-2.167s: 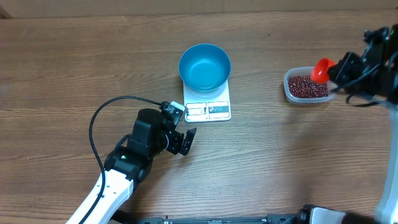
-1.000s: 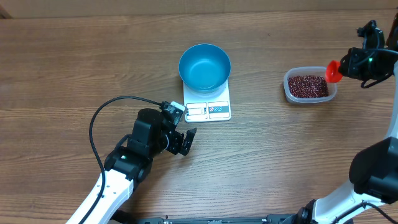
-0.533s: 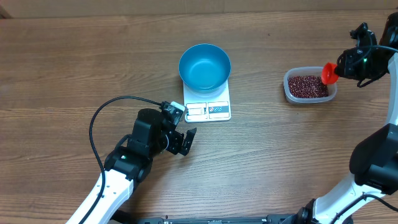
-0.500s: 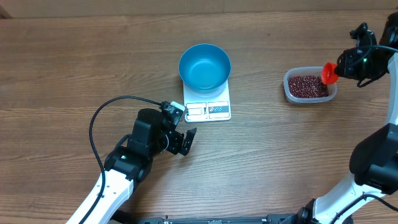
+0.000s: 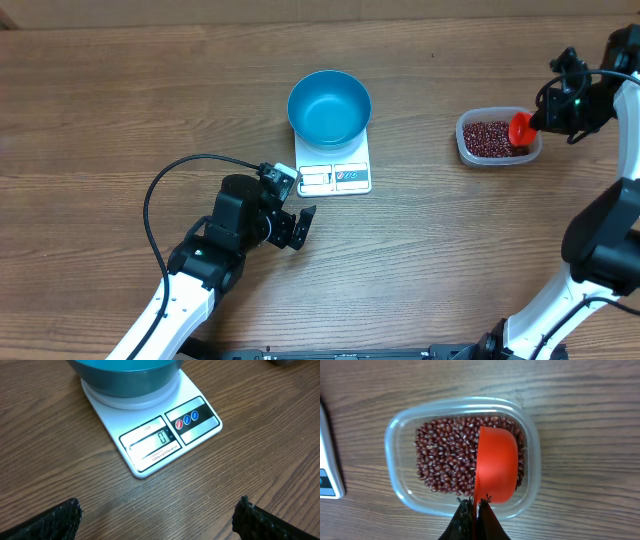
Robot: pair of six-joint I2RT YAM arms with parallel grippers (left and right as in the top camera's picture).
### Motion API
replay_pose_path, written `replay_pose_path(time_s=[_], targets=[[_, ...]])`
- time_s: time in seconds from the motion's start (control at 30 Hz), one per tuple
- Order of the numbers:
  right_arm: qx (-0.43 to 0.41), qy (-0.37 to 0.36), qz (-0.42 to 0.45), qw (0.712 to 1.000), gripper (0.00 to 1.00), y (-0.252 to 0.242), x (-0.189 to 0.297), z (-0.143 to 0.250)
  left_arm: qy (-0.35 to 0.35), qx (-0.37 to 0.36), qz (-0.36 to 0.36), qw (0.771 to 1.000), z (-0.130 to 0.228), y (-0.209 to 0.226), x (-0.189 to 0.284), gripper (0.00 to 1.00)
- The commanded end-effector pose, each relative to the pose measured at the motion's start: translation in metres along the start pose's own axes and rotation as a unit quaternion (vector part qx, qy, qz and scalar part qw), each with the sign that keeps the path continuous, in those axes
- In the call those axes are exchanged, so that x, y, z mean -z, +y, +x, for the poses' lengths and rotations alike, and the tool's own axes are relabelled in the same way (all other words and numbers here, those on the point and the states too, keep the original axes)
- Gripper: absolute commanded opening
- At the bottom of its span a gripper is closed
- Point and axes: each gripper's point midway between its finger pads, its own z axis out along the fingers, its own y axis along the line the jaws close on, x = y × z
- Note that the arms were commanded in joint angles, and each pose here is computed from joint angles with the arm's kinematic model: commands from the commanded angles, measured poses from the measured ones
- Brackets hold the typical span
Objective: Scoop item into bowl and weigh 150g on scale
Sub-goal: 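Lower the red scoop with the right gripper into the bean tub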
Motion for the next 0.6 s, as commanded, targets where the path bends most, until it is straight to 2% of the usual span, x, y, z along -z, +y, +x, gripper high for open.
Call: replay_pose_path(time_s=[0.0, 0.2, 0.57], targets=[[0.000, 0.018, -0.010, 1.000, 0.04, 0.001, -0.015, 0.003, -0.005, 0.003, 0.008, 1.000, -0.003, -0.003, 0.001, 1.00], [-0.017, 0.041, -0.016, 0.999, 0.04, 0.000, -0.030, 0.009, -0.005, 0.003, 0.007, 1.000, -0.003, -0.003, 0.001, 1.00], [-0.007, 0.070, -0.031, 0.997, 0.04, 0.031, -0.044, 0.016, -0.004, 0.003, 0.007, 1.000, -0.003, -0.003, 0.001, 1.00]])
